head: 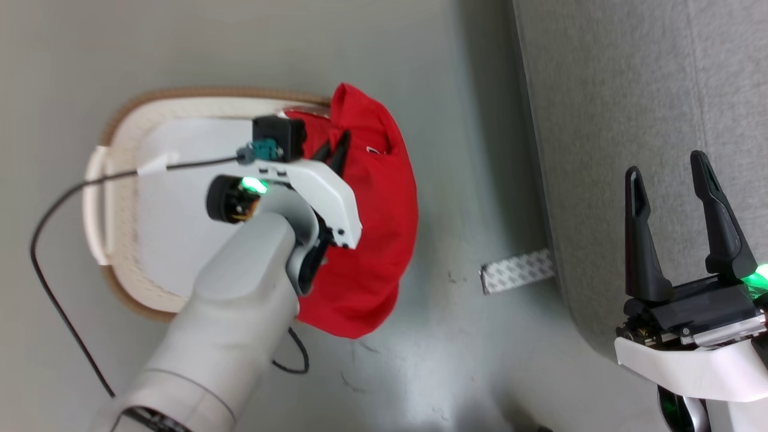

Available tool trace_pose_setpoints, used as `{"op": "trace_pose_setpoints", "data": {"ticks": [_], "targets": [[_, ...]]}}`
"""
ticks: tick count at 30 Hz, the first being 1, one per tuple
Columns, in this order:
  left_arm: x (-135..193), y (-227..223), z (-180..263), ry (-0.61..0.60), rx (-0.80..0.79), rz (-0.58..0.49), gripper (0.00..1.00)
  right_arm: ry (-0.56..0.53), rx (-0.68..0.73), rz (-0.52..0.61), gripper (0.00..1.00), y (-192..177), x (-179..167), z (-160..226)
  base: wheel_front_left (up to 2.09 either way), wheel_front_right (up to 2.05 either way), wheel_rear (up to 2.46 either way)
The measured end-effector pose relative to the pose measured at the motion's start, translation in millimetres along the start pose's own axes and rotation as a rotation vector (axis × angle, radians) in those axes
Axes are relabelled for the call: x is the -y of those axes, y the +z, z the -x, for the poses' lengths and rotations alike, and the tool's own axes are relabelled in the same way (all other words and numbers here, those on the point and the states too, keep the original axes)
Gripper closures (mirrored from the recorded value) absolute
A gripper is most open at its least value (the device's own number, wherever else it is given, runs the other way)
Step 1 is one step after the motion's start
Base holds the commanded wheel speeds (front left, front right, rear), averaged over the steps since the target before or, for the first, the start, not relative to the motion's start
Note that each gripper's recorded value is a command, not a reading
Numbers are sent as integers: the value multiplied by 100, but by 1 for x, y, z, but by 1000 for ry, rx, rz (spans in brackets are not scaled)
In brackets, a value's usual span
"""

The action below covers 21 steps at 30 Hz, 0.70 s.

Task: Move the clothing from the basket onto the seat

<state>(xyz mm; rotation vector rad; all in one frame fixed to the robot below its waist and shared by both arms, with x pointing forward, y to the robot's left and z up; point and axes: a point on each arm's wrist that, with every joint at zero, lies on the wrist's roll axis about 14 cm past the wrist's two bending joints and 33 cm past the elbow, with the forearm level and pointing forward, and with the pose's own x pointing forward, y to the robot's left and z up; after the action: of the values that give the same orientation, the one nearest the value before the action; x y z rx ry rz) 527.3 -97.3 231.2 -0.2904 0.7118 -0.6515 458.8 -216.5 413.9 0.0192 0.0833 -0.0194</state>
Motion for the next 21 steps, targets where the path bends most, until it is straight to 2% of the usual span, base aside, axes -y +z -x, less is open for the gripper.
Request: {"op": "trace_pose_setpoints", "data": {"ticks": [10, 21], "targets": [[36, 70, 58, -38, 200, -19, 100, 10, 95, -15, 0, 44, -7, 19, 0, 0, 0], [99, 157, 166, -50, 486, -96, 100, 51, 186, -48, 0, 88, -26, 75, 0, 0, 0]]}}
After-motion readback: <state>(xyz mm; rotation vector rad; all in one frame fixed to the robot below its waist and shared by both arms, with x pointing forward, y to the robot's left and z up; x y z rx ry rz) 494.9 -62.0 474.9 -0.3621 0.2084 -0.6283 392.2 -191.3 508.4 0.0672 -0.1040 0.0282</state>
